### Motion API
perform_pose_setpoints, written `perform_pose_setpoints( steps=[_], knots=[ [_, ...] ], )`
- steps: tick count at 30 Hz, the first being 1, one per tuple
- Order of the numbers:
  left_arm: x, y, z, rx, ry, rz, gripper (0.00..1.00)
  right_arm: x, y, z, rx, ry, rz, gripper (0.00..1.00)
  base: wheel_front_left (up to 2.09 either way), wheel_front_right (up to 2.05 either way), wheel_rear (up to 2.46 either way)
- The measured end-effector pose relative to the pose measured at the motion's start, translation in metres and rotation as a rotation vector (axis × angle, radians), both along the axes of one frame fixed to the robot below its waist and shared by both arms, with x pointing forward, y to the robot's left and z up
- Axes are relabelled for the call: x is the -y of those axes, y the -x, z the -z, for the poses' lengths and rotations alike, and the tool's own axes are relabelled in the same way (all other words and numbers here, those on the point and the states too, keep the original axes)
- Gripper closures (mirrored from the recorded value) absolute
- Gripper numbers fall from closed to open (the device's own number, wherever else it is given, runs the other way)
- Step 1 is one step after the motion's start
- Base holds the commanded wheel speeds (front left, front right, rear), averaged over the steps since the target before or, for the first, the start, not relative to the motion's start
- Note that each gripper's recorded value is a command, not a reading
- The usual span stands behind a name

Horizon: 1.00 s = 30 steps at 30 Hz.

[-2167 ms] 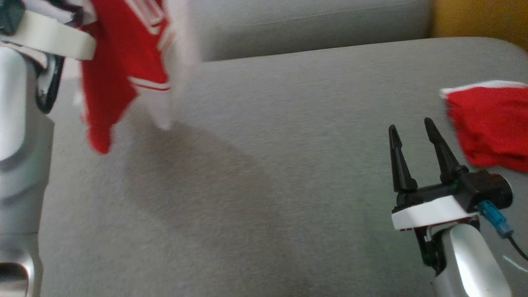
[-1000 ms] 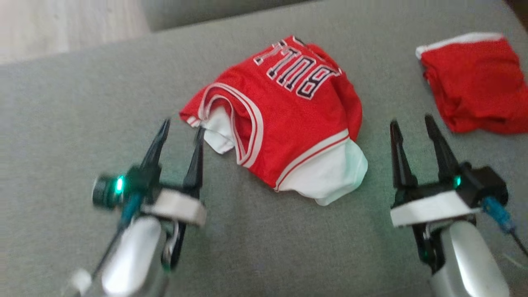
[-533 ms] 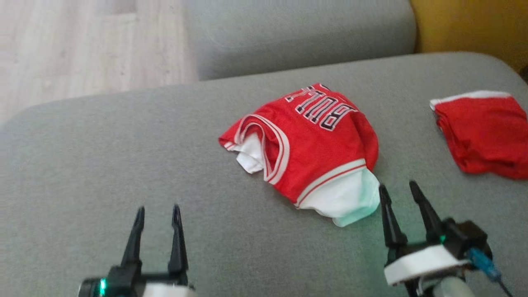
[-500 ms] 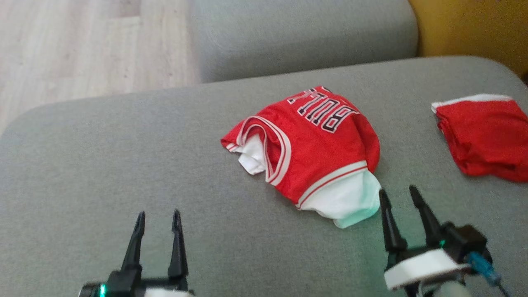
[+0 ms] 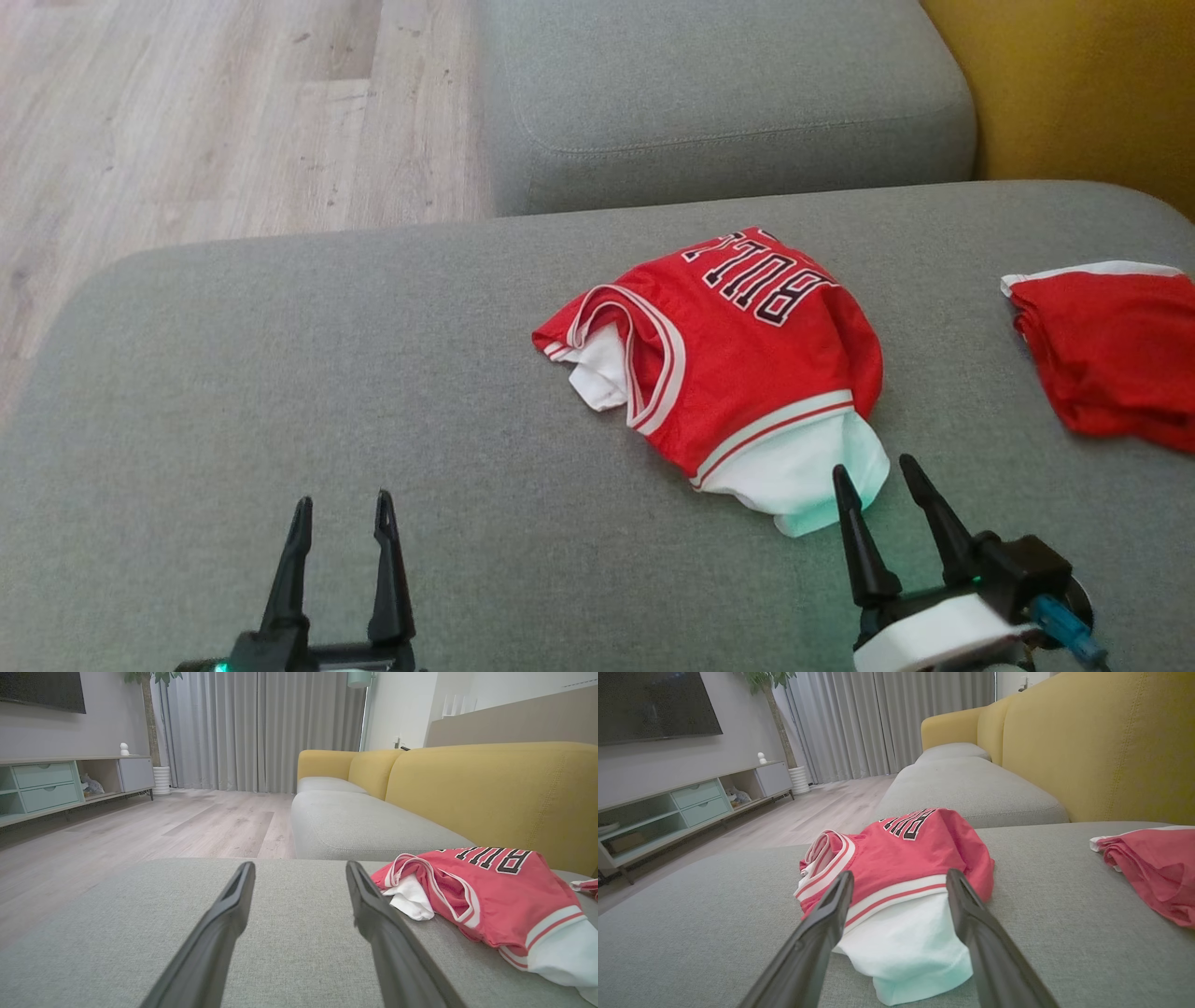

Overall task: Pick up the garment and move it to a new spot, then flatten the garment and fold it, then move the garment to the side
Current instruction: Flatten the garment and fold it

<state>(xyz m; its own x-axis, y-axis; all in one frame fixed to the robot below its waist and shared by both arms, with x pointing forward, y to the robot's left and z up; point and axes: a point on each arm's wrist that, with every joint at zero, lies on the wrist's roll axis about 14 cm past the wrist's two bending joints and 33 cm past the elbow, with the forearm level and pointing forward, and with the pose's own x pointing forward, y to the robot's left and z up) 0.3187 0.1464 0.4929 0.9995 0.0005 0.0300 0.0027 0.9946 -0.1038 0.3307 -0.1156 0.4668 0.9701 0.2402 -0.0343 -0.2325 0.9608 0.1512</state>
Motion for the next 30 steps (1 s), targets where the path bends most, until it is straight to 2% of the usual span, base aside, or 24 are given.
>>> perform_pose_setpoints(
  steps=[22,26,30],
  knots=[
    [0.011,-0.005,0.007,-0.024,-0.005,0.037,0.00,0.005,0.002,0.005,-0.020,-0.011,0.020,0.00,0.00,0.00,0.00],
    [0.021,-0.007,0.018,-0.059,-0.006,0.077,0.00,0.003,0.004,0.008,-0.031,-0.015,0.017,0.00,0.00,0.00,0.00],
    [0.048,-0.015,0.030,-0.096,-0.003,0.182,0.00,0.002,0.006,0.014,-0.051,-0.013,0.014,0.00,0.00,0.00,0.00]
  ],
)
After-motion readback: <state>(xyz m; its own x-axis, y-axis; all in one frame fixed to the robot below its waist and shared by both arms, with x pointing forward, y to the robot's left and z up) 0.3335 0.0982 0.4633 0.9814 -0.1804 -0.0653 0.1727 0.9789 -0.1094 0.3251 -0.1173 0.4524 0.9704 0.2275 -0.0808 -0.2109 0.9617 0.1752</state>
